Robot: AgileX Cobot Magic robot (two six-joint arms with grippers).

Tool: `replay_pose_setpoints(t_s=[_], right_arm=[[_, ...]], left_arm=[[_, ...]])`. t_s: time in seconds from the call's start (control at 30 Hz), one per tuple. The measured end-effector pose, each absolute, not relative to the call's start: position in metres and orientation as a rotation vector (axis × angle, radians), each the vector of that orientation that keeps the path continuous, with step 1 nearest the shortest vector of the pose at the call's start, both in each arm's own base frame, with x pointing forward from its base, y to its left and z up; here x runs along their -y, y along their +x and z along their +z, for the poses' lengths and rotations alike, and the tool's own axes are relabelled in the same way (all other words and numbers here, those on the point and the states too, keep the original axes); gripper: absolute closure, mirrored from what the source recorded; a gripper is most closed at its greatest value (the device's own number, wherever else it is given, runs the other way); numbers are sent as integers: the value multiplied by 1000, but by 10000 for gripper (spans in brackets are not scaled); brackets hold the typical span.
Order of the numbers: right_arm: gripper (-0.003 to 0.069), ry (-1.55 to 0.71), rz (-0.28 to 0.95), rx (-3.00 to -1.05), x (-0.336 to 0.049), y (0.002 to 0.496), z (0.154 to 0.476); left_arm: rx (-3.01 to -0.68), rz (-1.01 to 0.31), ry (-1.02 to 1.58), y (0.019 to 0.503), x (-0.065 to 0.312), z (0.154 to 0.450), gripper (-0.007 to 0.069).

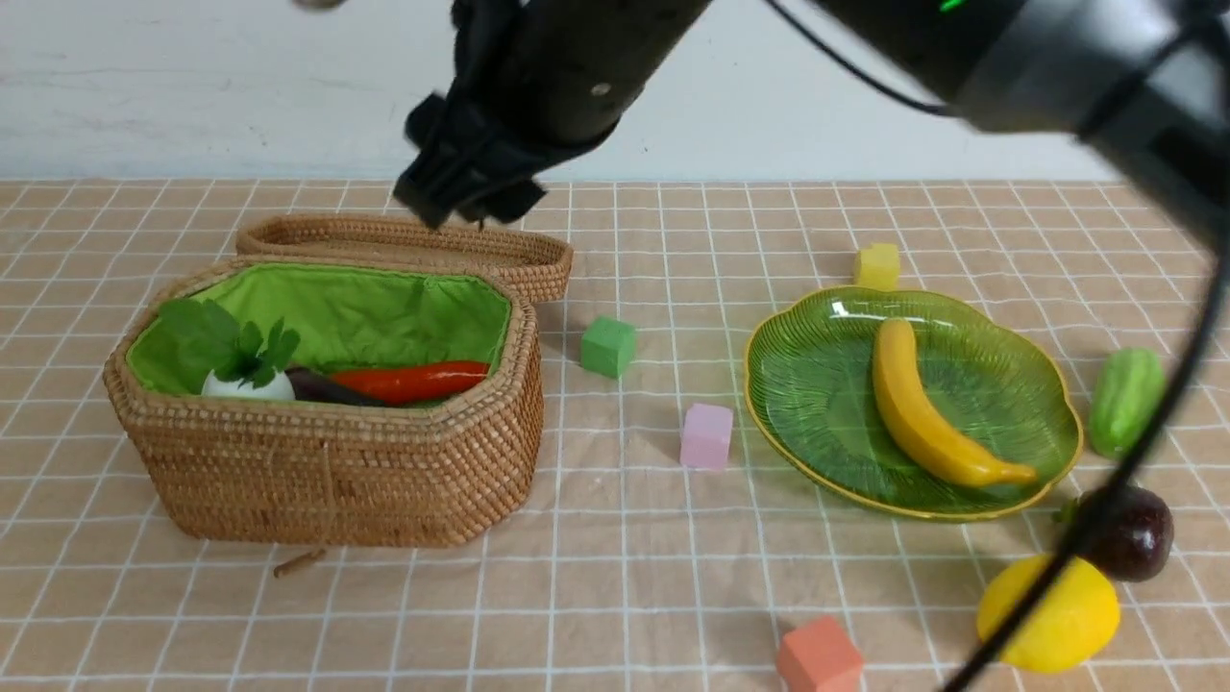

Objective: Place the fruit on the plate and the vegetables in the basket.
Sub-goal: Use the right arm to grab a lemon and put it into the right plate

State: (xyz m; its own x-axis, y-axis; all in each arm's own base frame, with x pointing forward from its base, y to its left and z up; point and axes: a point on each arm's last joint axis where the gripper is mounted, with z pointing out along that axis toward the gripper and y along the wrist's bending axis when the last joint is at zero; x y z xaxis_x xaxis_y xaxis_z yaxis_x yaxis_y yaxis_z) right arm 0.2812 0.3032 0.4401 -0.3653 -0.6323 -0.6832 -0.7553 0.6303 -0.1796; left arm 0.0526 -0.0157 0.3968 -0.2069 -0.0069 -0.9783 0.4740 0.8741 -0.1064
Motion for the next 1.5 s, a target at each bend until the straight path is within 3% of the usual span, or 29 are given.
replay_pose_setpoints(t_s=[0.07, 0.2, 0.27, 0.37, 0.4, 0.43, 0.6, 0.73, 1.0, 1.27, 1.5], right_arm=[[456, -965, 229, -2198, -272, 269, 446], [601, -648, 199, -2445, -200, 255, 424], [611, -445, 156, -2563, -161, 250, 404], [557, -122, 76, -2759, -105, 239, 345], [541, -92, 84, -2763, -102, 238, 343], [461, 103, 119, -2807, -84, 234, 313], [123, 527, 254, -2796, -61, 235, 255], [-8, 687, 258, -2744, -46, 248, 228], [1, 835, 327, -2650, -39, 279, 196], [18, 906, 287, -2708, -35, 290, 163], [101, 763, 282, -2791, -37, 290, 160]], left_arm=[[-1756, -475, 400, 53, 21, 395, 630], [-1784, -483, 485, 55, 31, 392, 628], [-1792, -478, 525, 57, 35, 390, 627], [-1813, -478, 568, 60, 42, 388, 627], [-1815, -479, 568, 60, 43, 388, 627], [-1826, -475, 579, 62, 46, 387, 627], [-1853, -460, 596, 68, 52, 384, 624], [-1870, -461, 601, 70, 56, 383, 623], [-1883, -488, 599, 70, 58, 382, 620], [-1893, -512, 596, 69, 59, 382, 617], [-1899, -516, 596, 70, 60, 381, 612]])
